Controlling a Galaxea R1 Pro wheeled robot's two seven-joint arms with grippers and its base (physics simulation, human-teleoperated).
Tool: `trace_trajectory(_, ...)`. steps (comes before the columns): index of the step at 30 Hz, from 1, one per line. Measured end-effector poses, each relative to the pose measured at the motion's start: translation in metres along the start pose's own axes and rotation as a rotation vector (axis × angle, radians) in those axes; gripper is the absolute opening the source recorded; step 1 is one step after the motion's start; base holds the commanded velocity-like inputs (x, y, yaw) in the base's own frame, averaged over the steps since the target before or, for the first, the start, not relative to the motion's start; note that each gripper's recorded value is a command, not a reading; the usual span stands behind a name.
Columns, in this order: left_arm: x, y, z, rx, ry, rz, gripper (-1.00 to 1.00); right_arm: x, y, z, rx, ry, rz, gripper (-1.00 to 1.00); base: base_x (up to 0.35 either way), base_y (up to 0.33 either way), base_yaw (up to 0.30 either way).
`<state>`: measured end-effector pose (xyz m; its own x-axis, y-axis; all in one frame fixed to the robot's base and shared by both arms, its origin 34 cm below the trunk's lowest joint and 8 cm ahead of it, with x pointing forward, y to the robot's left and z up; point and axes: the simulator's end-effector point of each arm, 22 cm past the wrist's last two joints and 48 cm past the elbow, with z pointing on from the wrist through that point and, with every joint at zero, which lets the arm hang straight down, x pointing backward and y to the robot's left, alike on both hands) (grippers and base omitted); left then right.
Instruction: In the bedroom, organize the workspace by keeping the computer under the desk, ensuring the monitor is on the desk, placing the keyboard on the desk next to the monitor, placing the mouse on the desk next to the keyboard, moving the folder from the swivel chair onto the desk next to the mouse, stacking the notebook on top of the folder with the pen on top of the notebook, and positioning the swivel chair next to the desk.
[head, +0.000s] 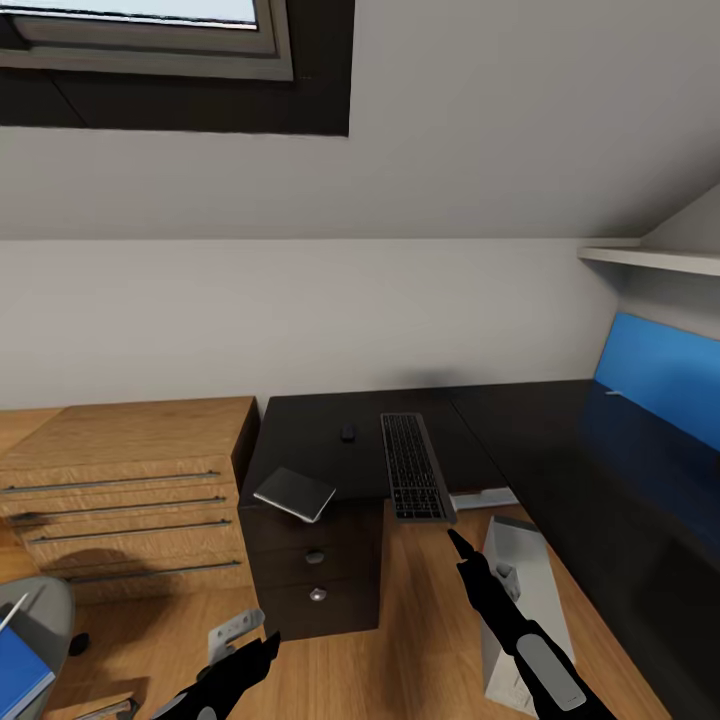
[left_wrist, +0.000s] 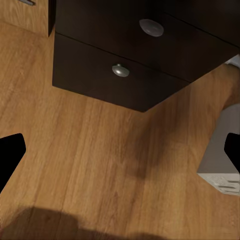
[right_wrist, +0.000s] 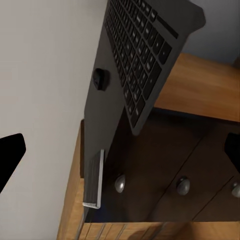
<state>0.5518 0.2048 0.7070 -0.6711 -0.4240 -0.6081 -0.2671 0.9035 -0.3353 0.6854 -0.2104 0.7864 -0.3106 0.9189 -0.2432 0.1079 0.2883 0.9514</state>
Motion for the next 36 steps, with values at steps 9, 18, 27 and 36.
trace_trajectory(9,0.018,-0.006,0.011,0.019,0.022,0.022,1.00,0.003,-0.013,0.003,-0.001,-0.001,-0.001,1.00,0.000,0.000,0.000)
trace_trajectory(18,0.028,-0.001,0.022,0.020,0.026,0.026,1.00,0.006,-0.026,0.005,-0.006,-0.002,-0.002,1.00,0.000,0.000,0.000)
trace_trajectory(27,0.039,0.004,0.032,0.019,0.028,0.026,1.00,0.008,-0.031,0.007,-0.049,-0.005,-0.004,1.00,0.000,0.000,0.000)
trace_trajectory(36,0.053,0.010,0.044,0.015,0.037,0.026,1.00,0.011,-0.041,0.009,-0.072,-0.006,-0.006,1.00,0.000,0.000,0.000)
